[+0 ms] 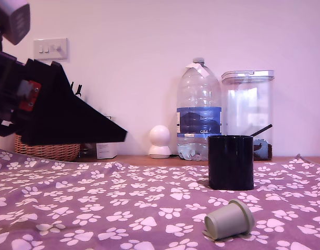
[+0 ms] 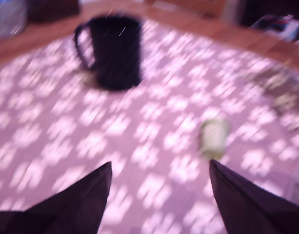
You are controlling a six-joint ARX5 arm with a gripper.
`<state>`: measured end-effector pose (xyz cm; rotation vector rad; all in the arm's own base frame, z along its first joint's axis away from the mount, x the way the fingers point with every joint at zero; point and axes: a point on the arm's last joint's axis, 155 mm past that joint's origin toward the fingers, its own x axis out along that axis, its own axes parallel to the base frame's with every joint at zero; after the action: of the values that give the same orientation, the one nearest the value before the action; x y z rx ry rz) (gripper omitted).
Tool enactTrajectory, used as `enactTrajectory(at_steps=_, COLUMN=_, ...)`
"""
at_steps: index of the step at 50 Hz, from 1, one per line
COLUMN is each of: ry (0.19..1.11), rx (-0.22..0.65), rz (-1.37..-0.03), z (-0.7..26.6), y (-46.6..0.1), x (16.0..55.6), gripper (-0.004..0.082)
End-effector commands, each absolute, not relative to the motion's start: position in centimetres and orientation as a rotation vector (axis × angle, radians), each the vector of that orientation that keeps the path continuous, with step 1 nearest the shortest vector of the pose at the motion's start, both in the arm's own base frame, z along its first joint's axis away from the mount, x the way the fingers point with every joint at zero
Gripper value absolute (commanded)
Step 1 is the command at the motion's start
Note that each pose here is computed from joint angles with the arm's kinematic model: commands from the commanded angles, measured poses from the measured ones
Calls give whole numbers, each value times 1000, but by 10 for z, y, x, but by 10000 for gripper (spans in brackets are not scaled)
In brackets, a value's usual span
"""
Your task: Pick up the coffee capsules from the table one by one and drop them inside the nearest coffee cup
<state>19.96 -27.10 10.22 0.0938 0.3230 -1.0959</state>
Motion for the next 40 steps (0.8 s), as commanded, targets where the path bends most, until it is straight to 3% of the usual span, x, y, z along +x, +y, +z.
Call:
enactTrajectory(at_steps=1, ry=323, rx=100, rz=-1116, z=101, y=-275, x=194, gripper=573)
enactTrajectory(at_steps=40, ry=326, rx=125, rz=-1234, z=88, y=-321, x=173, gripper=573)
